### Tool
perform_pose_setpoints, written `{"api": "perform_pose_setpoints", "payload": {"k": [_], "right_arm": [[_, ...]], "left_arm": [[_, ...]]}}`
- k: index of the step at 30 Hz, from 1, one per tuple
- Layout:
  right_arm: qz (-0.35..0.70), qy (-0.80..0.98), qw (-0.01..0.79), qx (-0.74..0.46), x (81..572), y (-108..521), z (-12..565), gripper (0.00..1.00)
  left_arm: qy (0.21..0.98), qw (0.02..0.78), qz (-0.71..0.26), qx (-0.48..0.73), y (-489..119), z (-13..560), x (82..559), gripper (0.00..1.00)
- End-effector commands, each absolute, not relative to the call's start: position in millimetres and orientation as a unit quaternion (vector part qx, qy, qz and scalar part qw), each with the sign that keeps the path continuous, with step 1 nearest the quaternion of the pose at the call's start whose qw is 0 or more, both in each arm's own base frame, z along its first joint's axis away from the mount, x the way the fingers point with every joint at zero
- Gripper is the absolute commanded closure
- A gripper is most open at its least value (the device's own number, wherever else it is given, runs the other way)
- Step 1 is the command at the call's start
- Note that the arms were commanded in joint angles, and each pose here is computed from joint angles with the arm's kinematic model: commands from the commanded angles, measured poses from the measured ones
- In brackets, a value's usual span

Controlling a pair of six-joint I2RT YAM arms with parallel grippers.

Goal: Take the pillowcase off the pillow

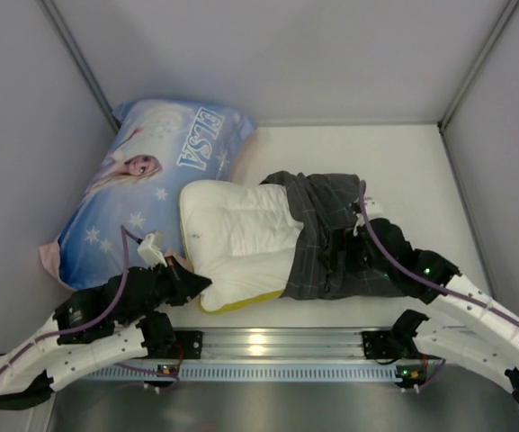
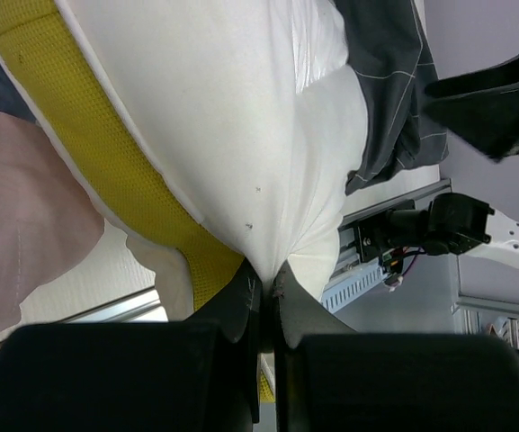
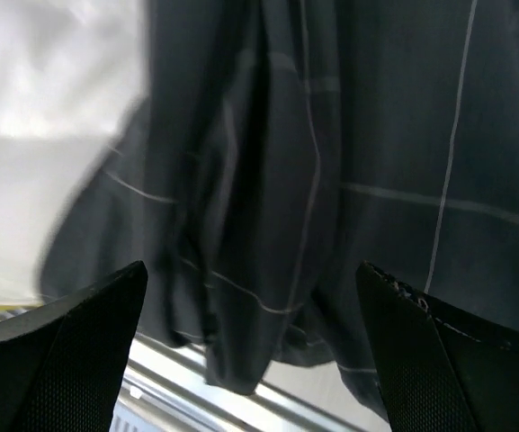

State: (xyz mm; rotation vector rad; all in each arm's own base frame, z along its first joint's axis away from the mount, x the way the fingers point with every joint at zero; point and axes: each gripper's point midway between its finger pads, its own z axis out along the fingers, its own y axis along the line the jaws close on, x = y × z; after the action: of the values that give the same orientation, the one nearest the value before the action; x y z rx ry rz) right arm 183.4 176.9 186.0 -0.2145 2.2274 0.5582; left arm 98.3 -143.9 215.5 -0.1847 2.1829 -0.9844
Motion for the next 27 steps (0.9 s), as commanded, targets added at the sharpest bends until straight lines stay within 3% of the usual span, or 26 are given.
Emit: {"api": "perform_pose_setpoints", "payload": {"k": [1,9,14,20,23,24,26,27], "right_arm": [[0.214,0.914,0.338,-0.068,164,176,132,0.07],[0.286,0.896,0.326,-0.099,160,213,125,0.28],[0.346,0.869,0.326,-0.140,147,245,147,0.30],[0.305,0.889,0.312,-0.137,148,248,119,0.35],[0.281,0.899,0.313,-0.120,153,242,104,0.53],[0.270,0.904,0.311,-0.114,154,238,96,0.68],[0.245,0.910,0.321,-0.093,160,229,88,0.84],[0.235,0.913,0.323,-0.085,161,225,83,0.98]], "left_arm": [[0.813,0.394,-0.420,-0.088,-146,253,107,1.00],[0.815,0.386,-0.424,-0.089,-148,251,104,1.00],[0.817,0.380,-0.424,-0.093,-150,247,104,1.00],[0.816,0.377,-0.428,-0.094,-150,249,103,1.00],[0.813,0.378,-0.433,-0.093,-150,252,102,1.00],[0.811,0.380,-0.435,-0.092,-149,254,102,1.00],[0.807,0.382,-0.441,-0.091,-147,260,101,1.00],[0.804,0.386,-0.444,-0.089,-146,263,100,1.00]]}}
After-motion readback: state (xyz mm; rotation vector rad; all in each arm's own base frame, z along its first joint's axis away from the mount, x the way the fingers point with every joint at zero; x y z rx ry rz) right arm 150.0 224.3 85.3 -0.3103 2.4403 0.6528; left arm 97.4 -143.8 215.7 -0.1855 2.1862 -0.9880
